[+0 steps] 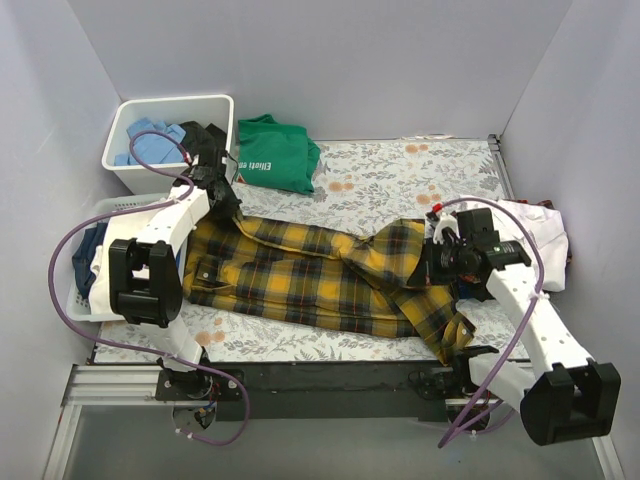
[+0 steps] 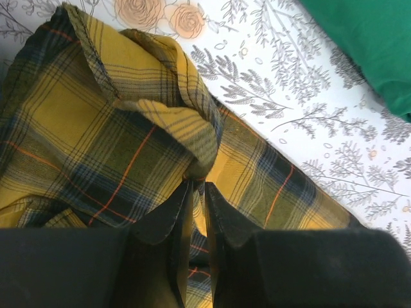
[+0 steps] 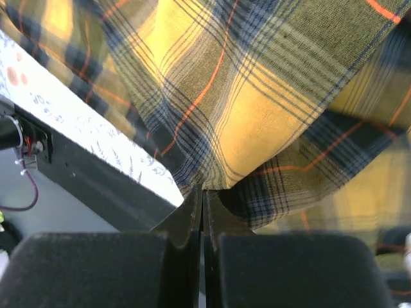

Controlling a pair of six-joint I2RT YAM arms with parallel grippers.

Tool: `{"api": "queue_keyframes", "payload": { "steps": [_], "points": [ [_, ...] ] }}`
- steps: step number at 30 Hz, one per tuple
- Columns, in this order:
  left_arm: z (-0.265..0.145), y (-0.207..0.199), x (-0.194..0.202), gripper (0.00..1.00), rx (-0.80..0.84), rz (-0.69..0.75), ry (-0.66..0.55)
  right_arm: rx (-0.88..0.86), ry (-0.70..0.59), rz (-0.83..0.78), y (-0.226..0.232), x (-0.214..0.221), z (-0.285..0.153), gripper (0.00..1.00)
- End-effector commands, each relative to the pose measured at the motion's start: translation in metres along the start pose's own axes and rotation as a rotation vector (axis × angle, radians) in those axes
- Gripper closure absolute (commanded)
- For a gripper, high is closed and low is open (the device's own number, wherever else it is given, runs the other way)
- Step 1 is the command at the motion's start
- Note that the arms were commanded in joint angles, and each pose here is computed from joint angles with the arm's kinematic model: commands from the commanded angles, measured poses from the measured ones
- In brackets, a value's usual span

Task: Fold and stack the long sleeve shirts
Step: Fold the shirt

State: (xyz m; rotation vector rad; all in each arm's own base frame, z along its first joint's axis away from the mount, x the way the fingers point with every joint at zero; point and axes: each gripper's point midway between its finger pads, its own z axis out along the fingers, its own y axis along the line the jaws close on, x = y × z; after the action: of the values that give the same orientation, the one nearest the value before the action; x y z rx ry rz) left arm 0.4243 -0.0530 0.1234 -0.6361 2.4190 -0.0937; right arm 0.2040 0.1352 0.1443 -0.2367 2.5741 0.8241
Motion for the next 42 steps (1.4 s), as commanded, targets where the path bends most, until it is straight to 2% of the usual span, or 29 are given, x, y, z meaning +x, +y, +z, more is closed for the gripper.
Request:
{"api": "queue_keyframes", "payload": {
  "steps": [1, 7, 11, 15, 16, 19, 22, 27, 31, 34, 36, 37, 42],
  "points": [
    [-0.008, 0.007, -0.001, 0.87, 0.0, -0.001, -0.032, 0.015, 0.076, 0.085, -0.004, 0.043, -0.002, 0.99],
    [0.002, 0.019, 0.004, 0.88, -0.054, 0.018, -0.028, 0.093, 0.115, 0.169, -0.02, 0.076, 0.0, 0.99],
    [0.005, 0.022, 0.004, 0.88, -0.074, 0.02, -0.03, 0.08, 0.189, 0.258, -0.018, 0.104, 0.002, 0.99],
    [0.008, 0.025, 0.006, 0.88, -0.091, 0.019, -0.025, 0.034, 0.178, 0.272, -0.009, 0.109, 0.0, 0.98],
    [0.008, 0.026, 0.007, 0.88, -0.094, 0.02, -0.024, 0.036, 0.172, 0.27, -0.008, 0.107, -0.001, 0.8],
    [0.009, 0.028, 0.01, 0.87, -0.099, 0.02, -0.018, 0.107, 0.077, 0.231, -0.011, 0.08, -0.014, 0.5],
    [0.007, 0.029, 0.01, 0.88, -0.1, 0.024, -0.017, 0.204, -0.042, 0.194, -0.016, 0.041, -0.032, 0.44],
    [-0.005, 0.033, 0.01, 0.88, -0.107, 0.029, -0.025, 0.407, -0.226, 0.177, -0.032, -0.026, -0.067, 0.46],
    [-0.005, 0.047, 0.028, 0.88, -0.132, 0.032, -0.004, 0.348, -0.292, 0.125, -0.026, -0.069, -0.054, 0.48],
    [-0.006, 0.057, 0.039, 0.9, -0.157, 0.03, 0.008, 0.213, -0.24, 0.092, -0.015, -0.086, -0.022, 0.5],
    [-0.009, 0.063, 0.041, 0.93, -0.172, 0.031, 0.002, 0.141, -0.15, 0.114, -0.012, -0.082, 0.004, 0.52],
    [-0.014, 0.065, 0.037, 0.99, -0.181, 0.028, -0.02, 0.117, -0.139, 0.112, -0.012, -0.083, 0.013, 0.53],
    [-0.021, 0.077, 0.032, 1.0, -0.225, 0.055, -0.059, 0.108, -0.008, 0.159, -0.03, -0.056, 0.058, 0.55]
  ]
}}
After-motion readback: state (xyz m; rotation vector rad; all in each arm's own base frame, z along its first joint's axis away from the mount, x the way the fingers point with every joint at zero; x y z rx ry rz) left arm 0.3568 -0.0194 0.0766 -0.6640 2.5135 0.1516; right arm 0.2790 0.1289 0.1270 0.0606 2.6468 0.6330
